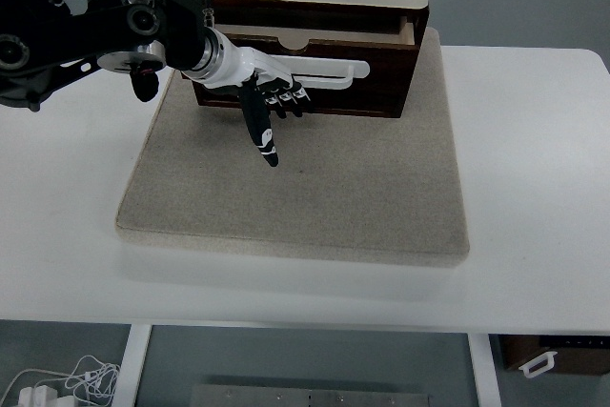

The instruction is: Close the drawer under the combination cabinet

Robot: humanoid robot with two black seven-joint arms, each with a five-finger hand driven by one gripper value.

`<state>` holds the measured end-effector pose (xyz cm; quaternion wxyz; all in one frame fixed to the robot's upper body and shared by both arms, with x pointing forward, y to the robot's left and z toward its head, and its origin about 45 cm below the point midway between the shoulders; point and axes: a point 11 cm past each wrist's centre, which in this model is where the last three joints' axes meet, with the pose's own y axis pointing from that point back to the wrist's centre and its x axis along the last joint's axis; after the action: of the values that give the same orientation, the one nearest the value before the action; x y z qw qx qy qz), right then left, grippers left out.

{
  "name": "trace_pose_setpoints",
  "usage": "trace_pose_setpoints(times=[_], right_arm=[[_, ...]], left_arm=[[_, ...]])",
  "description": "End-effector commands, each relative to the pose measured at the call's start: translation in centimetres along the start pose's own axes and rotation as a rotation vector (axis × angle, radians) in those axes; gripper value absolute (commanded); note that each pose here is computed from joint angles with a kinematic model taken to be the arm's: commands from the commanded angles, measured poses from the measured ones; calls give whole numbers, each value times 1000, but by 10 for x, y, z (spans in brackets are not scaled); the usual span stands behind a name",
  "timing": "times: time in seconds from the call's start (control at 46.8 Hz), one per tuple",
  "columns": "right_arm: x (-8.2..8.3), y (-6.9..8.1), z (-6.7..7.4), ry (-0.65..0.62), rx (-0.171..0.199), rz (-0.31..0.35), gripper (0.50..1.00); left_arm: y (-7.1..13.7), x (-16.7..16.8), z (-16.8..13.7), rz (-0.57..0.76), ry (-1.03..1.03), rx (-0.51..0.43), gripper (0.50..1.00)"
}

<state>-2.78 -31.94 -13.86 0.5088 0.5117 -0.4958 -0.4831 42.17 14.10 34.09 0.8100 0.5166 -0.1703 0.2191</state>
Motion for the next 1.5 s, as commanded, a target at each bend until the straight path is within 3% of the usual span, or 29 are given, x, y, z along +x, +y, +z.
trace_pose_setpoints(times=[0.0,0.534,1.474], right_arm=[[0,0,0,0,0,0,952],[0,0,0,0,0,0,952],[0,0,0,0,0,0,952]], left_arm=[[-1,1,-2,4,0,6,996],[-5,32,-10,80,90,25,996],[-10,41,-21,124,151,40,996]])
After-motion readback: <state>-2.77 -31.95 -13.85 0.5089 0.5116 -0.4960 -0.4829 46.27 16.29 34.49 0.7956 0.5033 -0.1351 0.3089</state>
